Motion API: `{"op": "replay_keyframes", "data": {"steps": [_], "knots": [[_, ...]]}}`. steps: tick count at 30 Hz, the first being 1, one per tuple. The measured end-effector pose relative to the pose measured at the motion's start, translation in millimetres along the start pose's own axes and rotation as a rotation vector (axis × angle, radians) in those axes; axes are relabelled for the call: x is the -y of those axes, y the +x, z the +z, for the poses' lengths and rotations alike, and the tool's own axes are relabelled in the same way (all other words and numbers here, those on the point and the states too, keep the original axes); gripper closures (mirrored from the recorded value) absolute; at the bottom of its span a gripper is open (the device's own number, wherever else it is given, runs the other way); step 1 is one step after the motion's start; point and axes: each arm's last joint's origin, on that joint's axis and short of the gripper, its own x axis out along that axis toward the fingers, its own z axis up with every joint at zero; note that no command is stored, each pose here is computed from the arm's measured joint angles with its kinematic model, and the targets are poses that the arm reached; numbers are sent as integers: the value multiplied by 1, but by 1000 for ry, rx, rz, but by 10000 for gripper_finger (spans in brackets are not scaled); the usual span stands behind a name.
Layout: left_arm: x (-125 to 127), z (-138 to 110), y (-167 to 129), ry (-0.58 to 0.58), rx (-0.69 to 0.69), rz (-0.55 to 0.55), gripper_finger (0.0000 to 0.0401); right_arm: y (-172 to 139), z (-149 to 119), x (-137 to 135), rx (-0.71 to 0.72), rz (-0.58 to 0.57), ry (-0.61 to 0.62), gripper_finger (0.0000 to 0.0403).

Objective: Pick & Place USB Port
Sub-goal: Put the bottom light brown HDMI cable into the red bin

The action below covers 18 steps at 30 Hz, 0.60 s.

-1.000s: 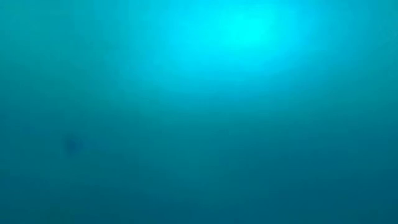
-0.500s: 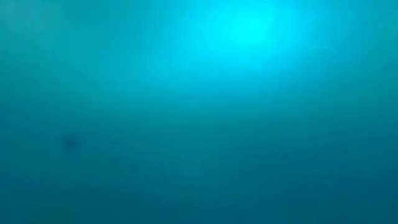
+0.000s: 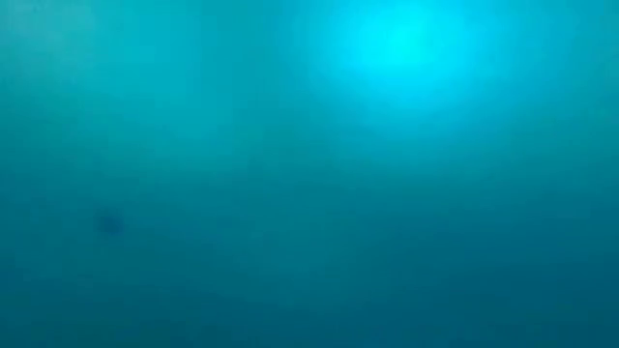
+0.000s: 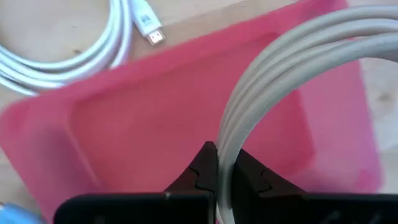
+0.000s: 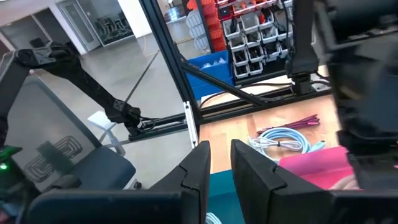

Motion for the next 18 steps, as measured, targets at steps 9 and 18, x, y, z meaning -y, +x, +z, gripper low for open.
{"op": "replay_keyframes", "data": {"steps": [9,18], "knots": [[-2,5,19,48,-50,90,389,-2,-2,-4,-3,15,14,348],[2,4,29,55,-68,72,389,-3,-2,-4,0,11,11,348]]}}
